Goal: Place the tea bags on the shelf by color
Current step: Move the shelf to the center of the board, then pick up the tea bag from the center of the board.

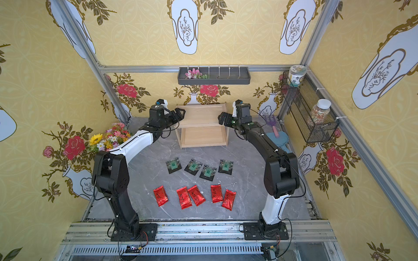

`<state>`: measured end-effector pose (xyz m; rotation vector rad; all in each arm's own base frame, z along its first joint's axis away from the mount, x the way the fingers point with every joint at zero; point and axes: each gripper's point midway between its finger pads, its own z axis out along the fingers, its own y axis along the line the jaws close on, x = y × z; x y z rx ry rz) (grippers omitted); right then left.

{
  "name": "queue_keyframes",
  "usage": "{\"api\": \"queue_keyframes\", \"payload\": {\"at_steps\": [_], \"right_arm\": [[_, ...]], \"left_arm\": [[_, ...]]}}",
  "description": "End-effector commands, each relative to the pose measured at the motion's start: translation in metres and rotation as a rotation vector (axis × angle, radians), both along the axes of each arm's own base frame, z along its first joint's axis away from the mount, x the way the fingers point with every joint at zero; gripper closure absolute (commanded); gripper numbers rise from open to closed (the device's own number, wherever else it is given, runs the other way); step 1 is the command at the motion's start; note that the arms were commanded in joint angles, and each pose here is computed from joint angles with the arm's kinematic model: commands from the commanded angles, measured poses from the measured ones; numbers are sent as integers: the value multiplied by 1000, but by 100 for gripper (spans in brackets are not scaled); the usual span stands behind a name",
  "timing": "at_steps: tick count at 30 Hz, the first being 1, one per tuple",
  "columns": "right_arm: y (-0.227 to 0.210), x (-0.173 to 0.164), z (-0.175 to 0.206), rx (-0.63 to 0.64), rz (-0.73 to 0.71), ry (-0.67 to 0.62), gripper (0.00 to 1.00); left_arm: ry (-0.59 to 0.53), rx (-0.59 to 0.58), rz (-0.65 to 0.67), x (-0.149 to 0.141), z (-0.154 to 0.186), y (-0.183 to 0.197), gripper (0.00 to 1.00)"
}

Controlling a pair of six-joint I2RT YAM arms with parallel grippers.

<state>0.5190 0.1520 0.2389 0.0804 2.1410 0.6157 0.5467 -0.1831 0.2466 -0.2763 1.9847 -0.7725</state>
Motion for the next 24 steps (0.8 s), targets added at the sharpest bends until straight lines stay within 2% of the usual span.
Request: {"api": "queue_keyframes", "payload": {"at_steps": [1, 7, 13, 16, 19, 22, 24], "right_arm": [[-9, -8, 13, -27, -17, -34, 0], [-4, -35, 20, -39, 12, -56, 3], [55, -93, -4, -126, 153, -42, 6], [85, -117, -20, -186, 209, -49, 6], [122, -135, -43, -192, 295, -28, 11], [168, -148, -68, -110, 378, 0, 18], [198, -155, -91, -81, 457, 41, 24]], "left_arm": [[-24, 34, 11, -2, 8, 5, 10], [-1, 60, 20, -27, 10, 16, 11], [61, 57, 32, -76, -5, 31, 14], [120, 33, 39, -96, -22, 35, 16], [203, -12, 31, -118, -49, 35, 21], [285, -46, 16, -141, -82, 34, 27], [296, -68, -6, -150, -96, 31, 29]]}}
